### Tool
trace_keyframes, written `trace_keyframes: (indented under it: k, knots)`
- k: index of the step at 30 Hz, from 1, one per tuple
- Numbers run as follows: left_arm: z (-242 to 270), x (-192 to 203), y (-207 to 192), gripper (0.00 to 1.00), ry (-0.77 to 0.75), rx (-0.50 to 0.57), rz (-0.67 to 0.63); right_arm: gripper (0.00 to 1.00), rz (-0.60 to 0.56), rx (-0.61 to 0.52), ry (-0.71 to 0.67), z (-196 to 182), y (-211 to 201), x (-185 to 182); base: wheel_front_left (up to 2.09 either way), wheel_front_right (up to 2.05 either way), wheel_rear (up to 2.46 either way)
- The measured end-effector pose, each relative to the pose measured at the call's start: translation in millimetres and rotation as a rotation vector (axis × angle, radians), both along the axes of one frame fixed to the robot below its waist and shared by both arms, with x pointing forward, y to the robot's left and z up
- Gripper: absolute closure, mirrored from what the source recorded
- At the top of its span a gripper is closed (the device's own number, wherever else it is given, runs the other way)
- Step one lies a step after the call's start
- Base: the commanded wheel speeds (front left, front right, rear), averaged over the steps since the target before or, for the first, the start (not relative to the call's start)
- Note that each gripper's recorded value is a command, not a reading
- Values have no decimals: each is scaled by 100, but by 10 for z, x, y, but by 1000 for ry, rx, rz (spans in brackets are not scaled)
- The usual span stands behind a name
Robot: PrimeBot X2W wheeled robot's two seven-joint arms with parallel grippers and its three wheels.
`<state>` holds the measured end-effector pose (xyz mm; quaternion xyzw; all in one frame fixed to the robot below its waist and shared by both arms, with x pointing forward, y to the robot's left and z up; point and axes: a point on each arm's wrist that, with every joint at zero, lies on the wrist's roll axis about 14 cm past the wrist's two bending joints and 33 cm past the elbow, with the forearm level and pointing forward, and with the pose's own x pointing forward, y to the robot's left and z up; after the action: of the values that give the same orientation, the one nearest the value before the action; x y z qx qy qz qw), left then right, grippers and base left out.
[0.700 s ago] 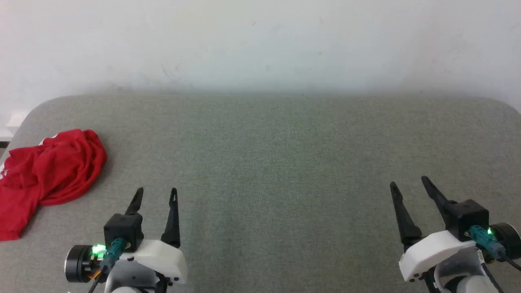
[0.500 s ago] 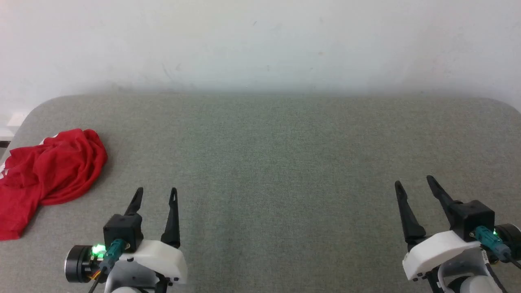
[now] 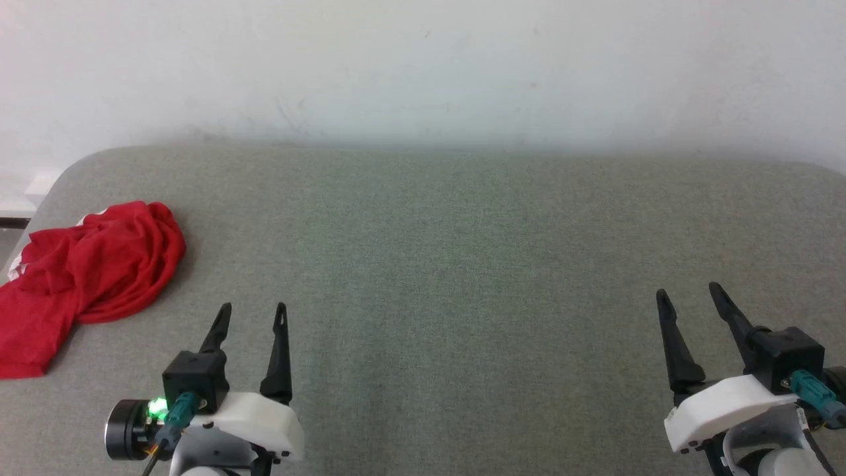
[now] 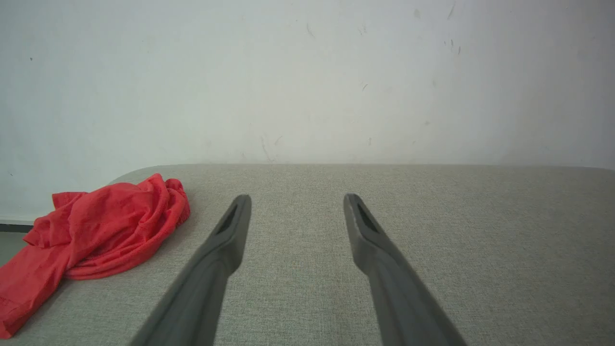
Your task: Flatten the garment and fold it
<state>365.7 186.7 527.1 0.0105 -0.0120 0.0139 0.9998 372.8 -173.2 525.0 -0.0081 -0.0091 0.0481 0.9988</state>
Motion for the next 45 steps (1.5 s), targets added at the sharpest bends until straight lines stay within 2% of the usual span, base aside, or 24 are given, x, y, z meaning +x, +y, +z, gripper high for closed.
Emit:
trace_keyframes:
  k: [21,45]
  knots:
    - [-11,-188,296,0,-23,-25,100,0,90,10,-22,-9,308,152,0,0,0]
    - [-72,-707,771,0,-44,-64,275,0,291,41,-56,29,1019,275,0,0,0]
